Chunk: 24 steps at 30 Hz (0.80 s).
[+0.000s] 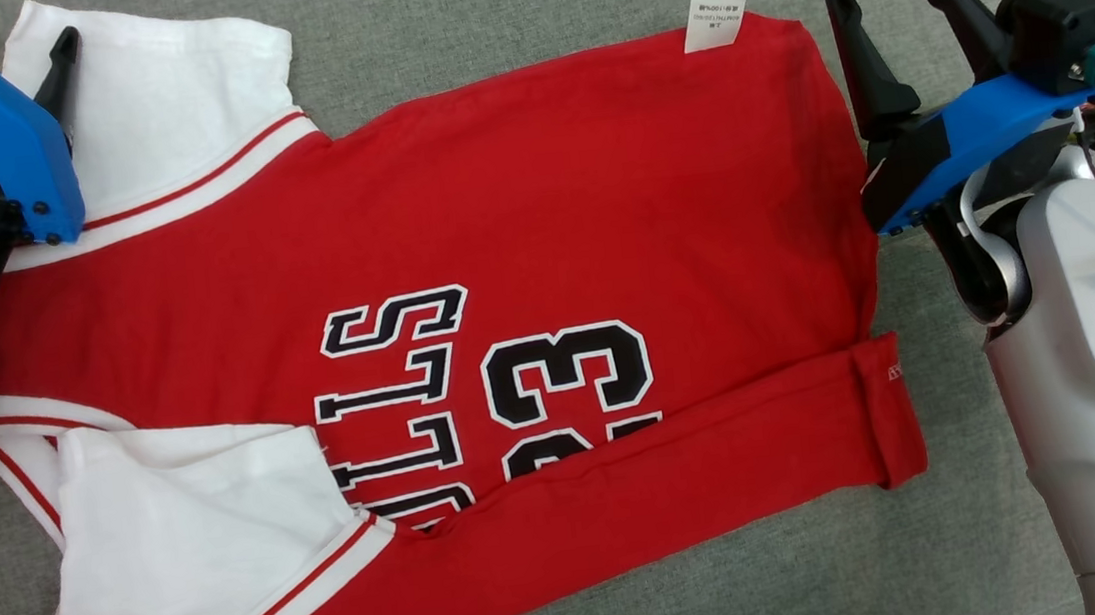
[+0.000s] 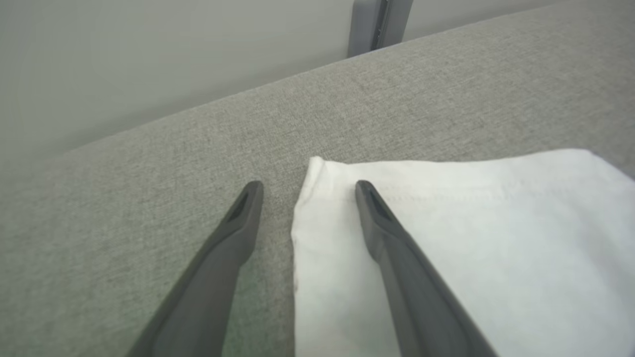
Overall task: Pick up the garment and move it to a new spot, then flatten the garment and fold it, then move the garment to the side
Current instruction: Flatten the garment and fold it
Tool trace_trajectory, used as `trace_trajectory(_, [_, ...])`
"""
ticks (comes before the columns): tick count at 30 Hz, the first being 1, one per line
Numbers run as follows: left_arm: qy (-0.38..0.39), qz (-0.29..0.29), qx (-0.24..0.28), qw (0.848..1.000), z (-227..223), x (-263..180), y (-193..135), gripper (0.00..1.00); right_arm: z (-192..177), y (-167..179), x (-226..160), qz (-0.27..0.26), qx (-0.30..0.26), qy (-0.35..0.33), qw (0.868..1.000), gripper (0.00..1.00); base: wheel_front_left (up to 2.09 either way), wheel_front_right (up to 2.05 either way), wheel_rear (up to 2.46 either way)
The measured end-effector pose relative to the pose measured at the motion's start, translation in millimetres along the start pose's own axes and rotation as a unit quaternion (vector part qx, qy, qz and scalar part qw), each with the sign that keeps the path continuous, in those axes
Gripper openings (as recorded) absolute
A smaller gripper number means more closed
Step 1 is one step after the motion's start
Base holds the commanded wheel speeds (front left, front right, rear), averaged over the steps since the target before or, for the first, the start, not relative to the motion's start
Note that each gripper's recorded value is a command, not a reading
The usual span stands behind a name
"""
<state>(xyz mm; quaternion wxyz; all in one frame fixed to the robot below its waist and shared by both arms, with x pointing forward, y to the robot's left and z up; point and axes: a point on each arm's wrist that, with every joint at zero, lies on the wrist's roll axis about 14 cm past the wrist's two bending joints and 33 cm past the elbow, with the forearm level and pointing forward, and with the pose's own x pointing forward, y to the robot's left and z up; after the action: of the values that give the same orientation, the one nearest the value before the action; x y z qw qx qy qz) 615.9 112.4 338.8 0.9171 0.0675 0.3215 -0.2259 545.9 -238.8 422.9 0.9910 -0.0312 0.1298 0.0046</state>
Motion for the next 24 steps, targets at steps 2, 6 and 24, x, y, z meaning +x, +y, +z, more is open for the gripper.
trace_trajectory(2, [0.015,-0.005,-0.004,1.000,-3.1,2.2,-0.7,1.00,-2.1,-0.3,0.9,0.000,0.000,0.003,1.000,1.00,0.00,0.00,0.00])
trace_trajectory(6, [0.024,-0.011,-0.013,1.000,-4.6,4.4,-0.6,1.00,-4.9,2.7,4.0,0.006,0.004,0.011,1.000,1.00,0.00,0.00,0.00])
trace_trajectory(24, [-0.029,-0.019,0.022,0.999,19.2,-12.8,-6.2,0.00,-47.4,23.8,7.2,0.052,0.000,0.138,0.989,1.00,0.00,0.00,0.00])
